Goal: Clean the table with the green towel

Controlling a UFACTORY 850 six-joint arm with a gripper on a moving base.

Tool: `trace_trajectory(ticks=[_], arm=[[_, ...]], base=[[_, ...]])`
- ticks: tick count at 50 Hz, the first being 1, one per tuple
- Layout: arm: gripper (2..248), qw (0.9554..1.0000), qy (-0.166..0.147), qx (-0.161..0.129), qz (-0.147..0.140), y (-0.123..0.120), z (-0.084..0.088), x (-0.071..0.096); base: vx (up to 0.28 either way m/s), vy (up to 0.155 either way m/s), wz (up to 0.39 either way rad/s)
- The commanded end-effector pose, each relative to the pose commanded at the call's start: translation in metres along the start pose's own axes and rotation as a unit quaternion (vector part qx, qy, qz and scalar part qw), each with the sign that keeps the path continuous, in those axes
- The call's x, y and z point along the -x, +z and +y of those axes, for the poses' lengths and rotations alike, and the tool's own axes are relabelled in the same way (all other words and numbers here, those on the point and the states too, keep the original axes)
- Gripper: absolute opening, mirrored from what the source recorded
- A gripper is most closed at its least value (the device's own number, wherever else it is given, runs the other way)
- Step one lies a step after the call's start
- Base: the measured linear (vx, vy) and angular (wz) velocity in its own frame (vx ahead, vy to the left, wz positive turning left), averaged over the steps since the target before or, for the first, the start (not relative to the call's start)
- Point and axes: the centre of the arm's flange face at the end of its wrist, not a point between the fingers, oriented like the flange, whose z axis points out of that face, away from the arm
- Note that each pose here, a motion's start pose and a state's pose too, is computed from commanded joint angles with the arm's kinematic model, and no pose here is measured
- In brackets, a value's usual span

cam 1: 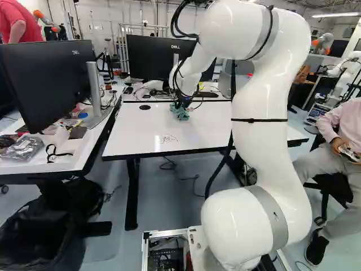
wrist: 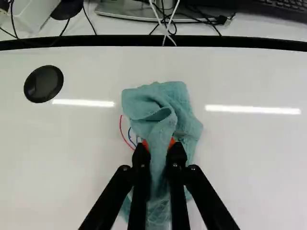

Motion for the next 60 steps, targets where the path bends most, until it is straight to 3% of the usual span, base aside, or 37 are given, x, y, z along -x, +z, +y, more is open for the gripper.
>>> trace_trajectory(ticks=[12,26,60], arm=[[47,0.9999,0.006,0.004,0.008,0.013,0.010,-0.016],[47,0.9998,0.004,0.003,0.019,0.029,0.008,-0.035],[47,0.9991,-0.030,-0.021,0.021,0.031,-0.050,-0.037]], base=[[0.000,0.000,0.000],[0.000,0.000,0.000],[0.000,0.000,0.000]])
